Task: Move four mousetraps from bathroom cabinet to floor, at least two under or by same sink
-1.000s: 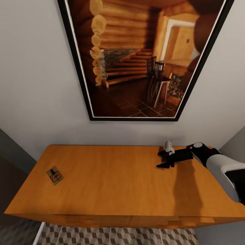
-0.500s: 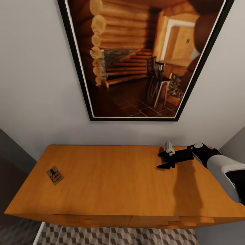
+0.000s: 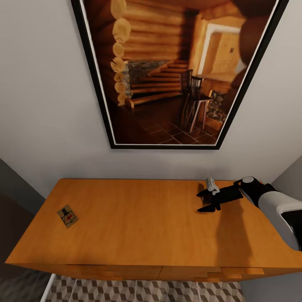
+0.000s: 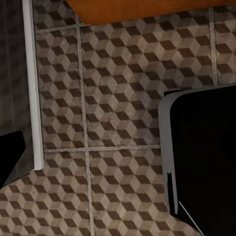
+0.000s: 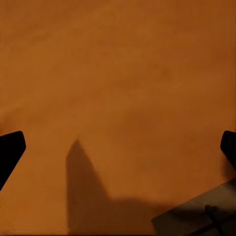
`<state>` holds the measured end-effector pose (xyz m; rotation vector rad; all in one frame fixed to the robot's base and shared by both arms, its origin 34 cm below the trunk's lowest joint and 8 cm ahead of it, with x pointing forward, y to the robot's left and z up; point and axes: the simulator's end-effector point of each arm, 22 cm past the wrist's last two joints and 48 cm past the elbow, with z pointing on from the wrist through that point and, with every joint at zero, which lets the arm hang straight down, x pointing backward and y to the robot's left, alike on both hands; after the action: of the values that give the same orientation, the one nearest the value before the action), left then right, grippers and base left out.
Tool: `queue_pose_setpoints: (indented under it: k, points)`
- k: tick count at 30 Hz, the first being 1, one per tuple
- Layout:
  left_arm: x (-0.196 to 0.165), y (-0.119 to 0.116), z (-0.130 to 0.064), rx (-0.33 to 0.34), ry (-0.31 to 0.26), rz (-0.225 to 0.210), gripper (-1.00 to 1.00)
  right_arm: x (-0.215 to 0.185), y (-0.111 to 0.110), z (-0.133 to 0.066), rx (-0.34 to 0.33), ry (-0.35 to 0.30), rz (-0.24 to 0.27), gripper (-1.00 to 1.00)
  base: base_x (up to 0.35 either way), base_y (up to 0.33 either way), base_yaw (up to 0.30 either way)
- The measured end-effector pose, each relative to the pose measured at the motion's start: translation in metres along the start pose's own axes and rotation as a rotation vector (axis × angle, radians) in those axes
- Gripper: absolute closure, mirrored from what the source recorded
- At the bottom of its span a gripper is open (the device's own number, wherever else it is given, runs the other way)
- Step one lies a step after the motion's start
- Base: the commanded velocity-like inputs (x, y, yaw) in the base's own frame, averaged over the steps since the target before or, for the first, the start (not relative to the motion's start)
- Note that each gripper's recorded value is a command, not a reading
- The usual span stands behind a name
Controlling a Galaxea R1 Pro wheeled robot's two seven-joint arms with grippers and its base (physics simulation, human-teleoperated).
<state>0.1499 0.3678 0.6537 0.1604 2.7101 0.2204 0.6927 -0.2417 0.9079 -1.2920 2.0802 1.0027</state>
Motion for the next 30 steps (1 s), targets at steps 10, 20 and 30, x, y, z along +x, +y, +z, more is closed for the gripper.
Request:
queue_pose_setpoints:
  k: [10,20,30]
  points:
    - [-0.004,0.0,0.001,-0.002,-0.012,-0.002,-1.0,0.006,0.005,-0.005,-0.009,0.044,-0.013,-1.0,0.0,0.0,0.0]
    - [-0.009,0.001,0.003,-0.004,-0.027,-0.004,-1.0,0.002,0.007,-0.01,-0.002,0.052,-0.027,-1.0,0.0,0.0,0.0]
    - [-0.013,0.001,0.004,-0.006,-0.039,-0.005,-1.0,-0.003,0.008,-0.014,0.005,0.05,-0.036,-1.0,0.0,0.0,0.0]
